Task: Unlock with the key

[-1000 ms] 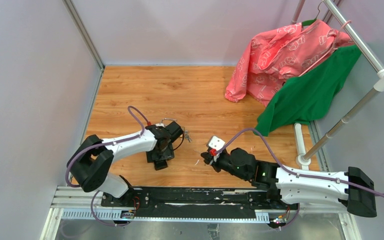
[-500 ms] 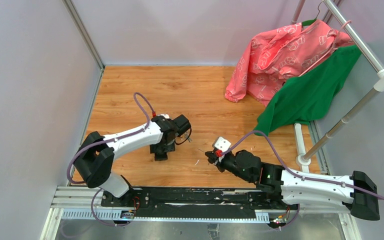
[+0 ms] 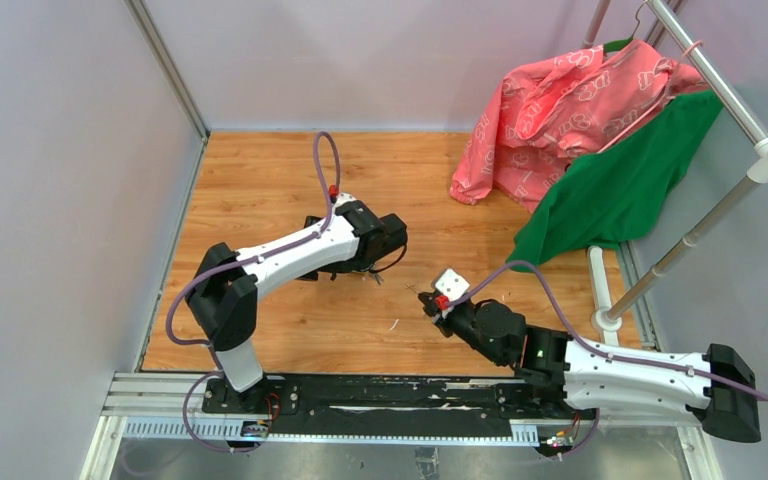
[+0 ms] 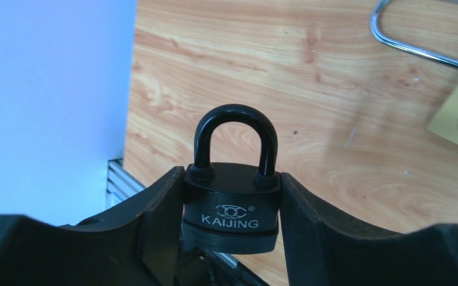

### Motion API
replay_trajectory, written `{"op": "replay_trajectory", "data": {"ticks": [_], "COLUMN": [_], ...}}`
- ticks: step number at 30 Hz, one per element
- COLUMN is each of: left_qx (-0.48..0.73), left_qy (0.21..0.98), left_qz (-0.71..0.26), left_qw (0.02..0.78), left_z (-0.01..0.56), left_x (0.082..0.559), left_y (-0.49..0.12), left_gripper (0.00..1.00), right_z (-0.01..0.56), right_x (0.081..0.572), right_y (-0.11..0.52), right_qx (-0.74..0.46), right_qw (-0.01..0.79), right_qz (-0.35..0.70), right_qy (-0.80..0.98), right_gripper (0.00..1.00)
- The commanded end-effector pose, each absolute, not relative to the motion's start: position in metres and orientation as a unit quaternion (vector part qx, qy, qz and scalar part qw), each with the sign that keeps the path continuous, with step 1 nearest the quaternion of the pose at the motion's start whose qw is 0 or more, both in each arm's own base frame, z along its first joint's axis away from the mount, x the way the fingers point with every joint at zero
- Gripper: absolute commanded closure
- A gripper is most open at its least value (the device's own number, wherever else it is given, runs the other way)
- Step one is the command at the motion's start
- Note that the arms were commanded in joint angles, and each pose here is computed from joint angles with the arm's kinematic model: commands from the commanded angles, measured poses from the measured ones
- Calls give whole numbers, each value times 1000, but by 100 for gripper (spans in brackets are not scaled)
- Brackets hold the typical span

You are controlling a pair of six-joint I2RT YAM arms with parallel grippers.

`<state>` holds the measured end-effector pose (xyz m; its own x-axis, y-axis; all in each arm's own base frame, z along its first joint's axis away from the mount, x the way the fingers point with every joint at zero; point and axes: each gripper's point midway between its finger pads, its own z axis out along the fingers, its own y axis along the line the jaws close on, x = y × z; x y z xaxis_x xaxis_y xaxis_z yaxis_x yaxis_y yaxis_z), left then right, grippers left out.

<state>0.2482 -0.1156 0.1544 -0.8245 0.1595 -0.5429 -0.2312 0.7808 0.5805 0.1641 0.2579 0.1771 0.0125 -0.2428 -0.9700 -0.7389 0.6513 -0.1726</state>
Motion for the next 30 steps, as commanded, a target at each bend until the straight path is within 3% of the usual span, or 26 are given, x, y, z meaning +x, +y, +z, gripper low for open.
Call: {"op": "replay_trajectory", "data": {"ticks": [1,11,17,30], "left_qx": [4,-30,-78,-107], "left_qy": [852,864,894,921], "left_qz": [395,354,294,197], "left_qw": [342,357,329,320], "left_z": [194,208,204,203], "left_x": [259,281,291,296], "left_y": [-96,-119,-133,-151], "left_gripper": [77,76,88,91], "right_z": [181,186,192,219], "right_x": [176,175,177,154], "right_y": [252,266,273,314], "right_qx": [-352,-373,-396,-352], "right_qw": [629,633,653,606], "right_qz": [176,183,171,330], "right_qy": [670,654,623,632], "right_gripper": [100,100,100,100]}}
